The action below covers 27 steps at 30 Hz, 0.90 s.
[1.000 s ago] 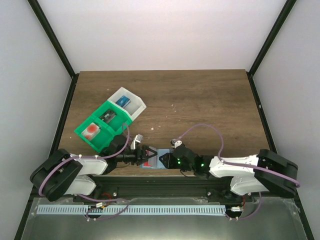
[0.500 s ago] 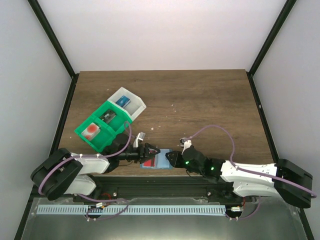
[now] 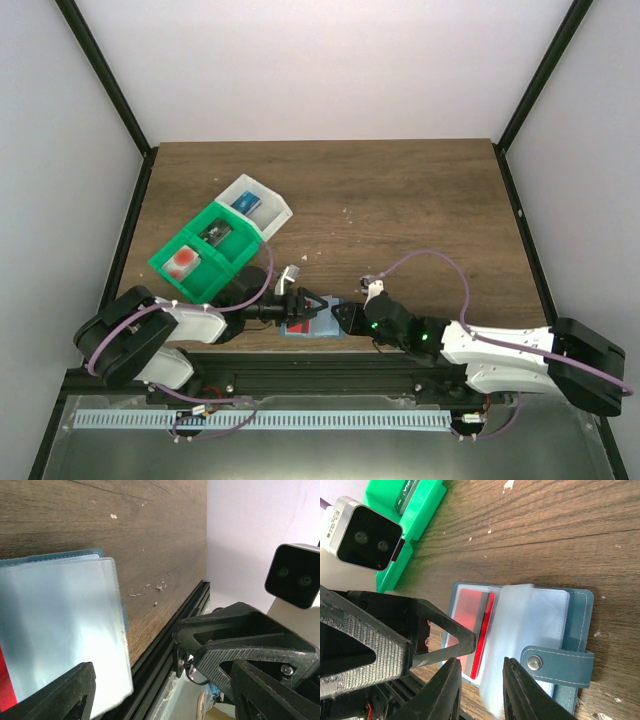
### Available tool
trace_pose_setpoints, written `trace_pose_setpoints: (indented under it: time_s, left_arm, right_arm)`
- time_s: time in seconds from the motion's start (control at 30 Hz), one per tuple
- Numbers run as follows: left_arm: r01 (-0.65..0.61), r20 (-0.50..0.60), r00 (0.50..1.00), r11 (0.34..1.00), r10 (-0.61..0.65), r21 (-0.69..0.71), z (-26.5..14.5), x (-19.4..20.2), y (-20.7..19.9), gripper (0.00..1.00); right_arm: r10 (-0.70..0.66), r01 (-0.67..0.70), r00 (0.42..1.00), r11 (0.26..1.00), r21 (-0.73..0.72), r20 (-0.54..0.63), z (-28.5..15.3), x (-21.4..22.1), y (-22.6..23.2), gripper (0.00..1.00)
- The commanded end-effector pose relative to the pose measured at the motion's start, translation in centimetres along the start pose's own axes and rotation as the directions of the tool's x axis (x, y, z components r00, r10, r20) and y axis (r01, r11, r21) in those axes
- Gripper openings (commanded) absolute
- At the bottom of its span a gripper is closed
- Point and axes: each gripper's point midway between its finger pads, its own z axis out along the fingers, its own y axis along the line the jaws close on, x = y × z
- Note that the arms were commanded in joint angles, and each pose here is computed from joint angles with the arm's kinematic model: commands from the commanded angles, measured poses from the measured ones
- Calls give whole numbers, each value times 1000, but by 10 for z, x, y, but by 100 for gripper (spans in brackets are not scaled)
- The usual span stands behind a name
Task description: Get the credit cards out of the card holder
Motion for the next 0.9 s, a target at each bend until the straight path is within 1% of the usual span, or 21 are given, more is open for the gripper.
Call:
trace_pose_setpoints:
  time_s: [0.0, 0.17, 0.27, 0.4, 0.57, 0.67, 0.73, 0.77, 0.87]
  left_arm:
    - [-43, -7, 999, 999, 44, 28, 3, -1, -9, 76]
    - [-63, -16, 998, 998, 63, -27, 4, -3, -2, 79]
    - [-76, -5, 997, 995, 76, -67, 0, -5, 2, 79]
    - [-69, 35, 997, 989, 74, -133, -9, -14, 13, 79]
    - [-32, 53, 998, 982, 43, -189, -25, -18, 32, 77]
    - [-23, 81, 996, 972, 43, -232, -35, -22, 42, 75]
    - [-24, 93, 994, 961, 51, -277, -40, -24, 49, 70]
    - [-26, 96, 994, 955, 57, -297, -43, -23, 52, 64]
    - [-20, 109, 992, 942, 60, -335, -49, -23, 59, 50]
  right_arm:
    - [-13, 13, 1000, 1000, 0, 20, 1, -6, 4, 25]
    - [-26, 26, 1000, 1000, -15, 9, 3, -6, 11, 26]
    - [-38, 38, 999, 999, -27, -5, 6, -5, 16, 26]
    - [-54, 53, 998, 997, -51, -35, 12, -1, 24, 26]
    - [-85, 74, 991, 992, -100, -105, 23, 9, 41, 26]
    - [-94, 75, 985, 988, -132, -145, 32, 15, 52, 26]
    - [-103, 79, 980, 987, -141, -170, 39, 19, 58, 26]
    - [-108, 83, 977, 986, -141, -181, 43, 21, 59, 26]
    - [-118, 93, 972, 987, -128, -204, 54, 24, 61, 25]
